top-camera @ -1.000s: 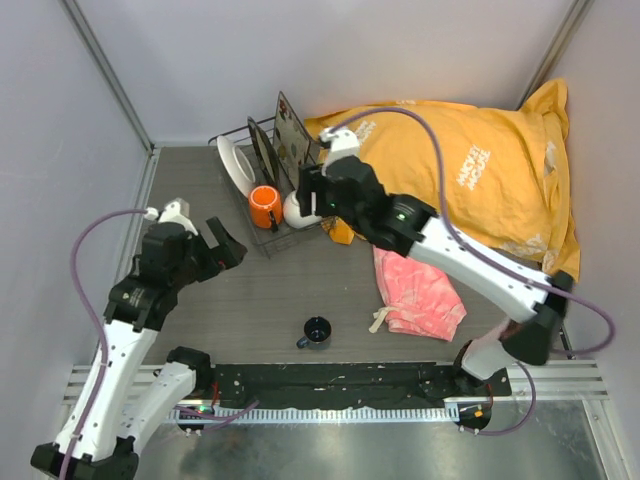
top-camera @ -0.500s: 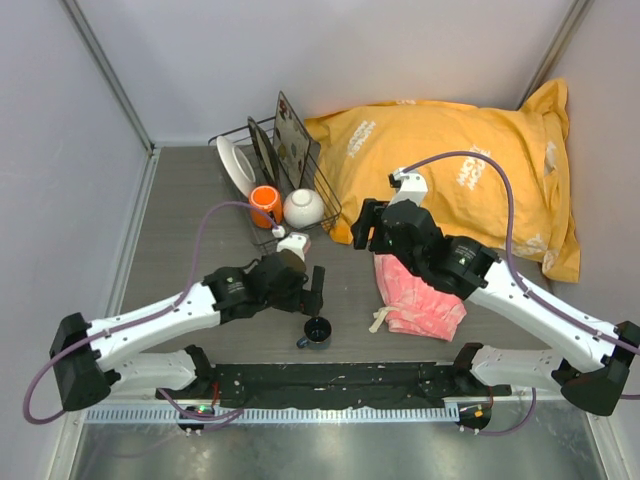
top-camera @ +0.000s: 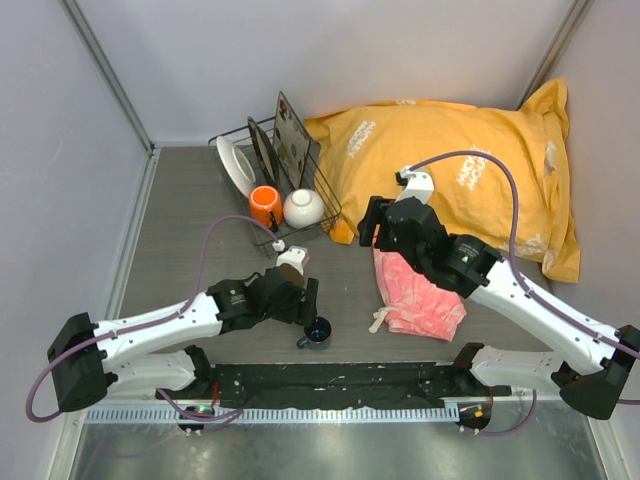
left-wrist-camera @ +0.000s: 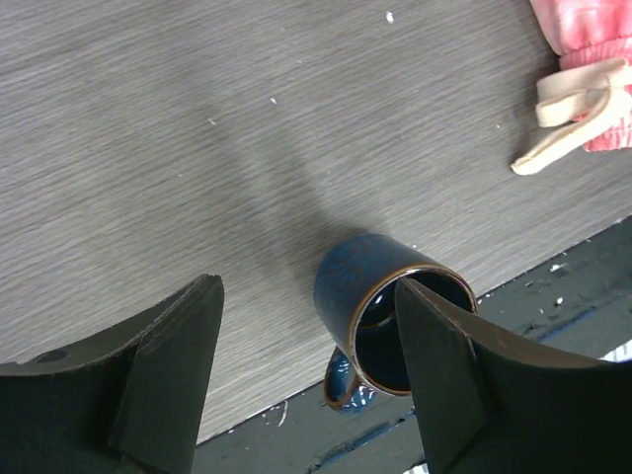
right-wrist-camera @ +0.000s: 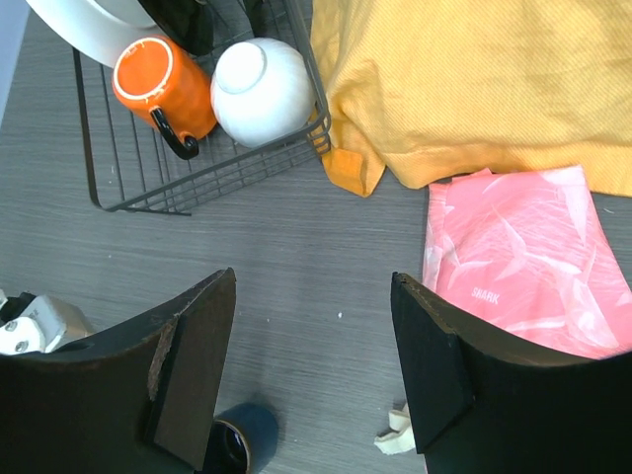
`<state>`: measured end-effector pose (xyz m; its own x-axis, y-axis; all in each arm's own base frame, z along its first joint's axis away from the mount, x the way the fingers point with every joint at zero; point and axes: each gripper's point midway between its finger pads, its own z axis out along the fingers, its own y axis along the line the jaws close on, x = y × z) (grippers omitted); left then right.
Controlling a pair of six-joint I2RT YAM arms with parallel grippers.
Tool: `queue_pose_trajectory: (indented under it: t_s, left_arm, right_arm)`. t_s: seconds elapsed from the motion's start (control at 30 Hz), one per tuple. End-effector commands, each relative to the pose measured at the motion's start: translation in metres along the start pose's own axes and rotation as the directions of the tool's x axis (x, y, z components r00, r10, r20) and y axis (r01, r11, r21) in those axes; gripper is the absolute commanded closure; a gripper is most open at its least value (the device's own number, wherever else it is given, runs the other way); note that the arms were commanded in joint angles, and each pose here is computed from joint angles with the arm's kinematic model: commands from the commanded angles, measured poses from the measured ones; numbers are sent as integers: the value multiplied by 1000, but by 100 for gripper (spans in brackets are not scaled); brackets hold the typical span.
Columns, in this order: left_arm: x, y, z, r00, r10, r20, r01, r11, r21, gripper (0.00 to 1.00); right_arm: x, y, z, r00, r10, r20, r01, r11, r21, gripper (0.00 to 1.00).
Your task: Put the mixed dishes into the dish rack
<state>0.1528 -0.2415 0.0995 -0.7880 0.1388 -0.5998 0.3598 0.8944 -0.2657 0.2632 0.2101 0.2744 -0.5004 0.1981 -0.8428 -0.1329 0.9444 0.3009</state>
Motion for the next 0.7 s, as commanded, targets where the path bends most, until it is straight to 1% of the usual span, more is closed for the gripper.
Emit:
queue_pose_trajectory:
  t_s: [0.0, 0.23, 0.33, 0.37, 0.43, 0.47, 0.53, 0.6, 0.67]
  left_arm:
    - [-6, -19, -1, 999, -24, 33, 21, 996, 91, 27]
    - [6, -26, -1, 1000, -2, 5, 2, 993, 120, 32]
    - [11, -26, 0, 1000, -1, -4, 1, 992, 123, 40]
    - [12, -26, 0, 1000, 0, -7, 1, 993, 122, 45]
    - [15, -25, 3, 1000, 5, -15, -3, 993, 116, 50]
    - [15, -26, 4, 1000, 3, -15, -2, 993, 118, 54]
    - [17, -27, 7, 1000, 8, -26, -4, 993, 118, 59]
    - [16, -31, 10, 1000, 12, -28, -8, 992, 124, 61]
    - [16, -34, 15, 999, 23, -42, -18, 992, 124, 65]
  right_arm:
    - [-8, -4, -3, 999, 28, 32, -28, 1000, -7, 30]
    - [-6, -9, 0, 999, 30, 21, -30, 1000, -3, 30]
    - [-5, -10, 1, 999, 34, 17, -34, 999, -6, 30]
    - [-4, -10, 3, 999, 34, 14, -34, 999, -7, 30]
    - [-2, -10, 5, 999, 36, 7, -36, 999, -10, 30]
    - [-1, -11, 5, 999, 35, 3, -35, 999, -8, 30]
    - [1, -10, 7, 999, 36, -1, -36, 999, -13, 30]
    - [1, -11, 7, 999, 37, -4, -37, 999, -13, 30]
    - [4, -12, 8, 999, 35, -11, -35, 999, -10, 30]
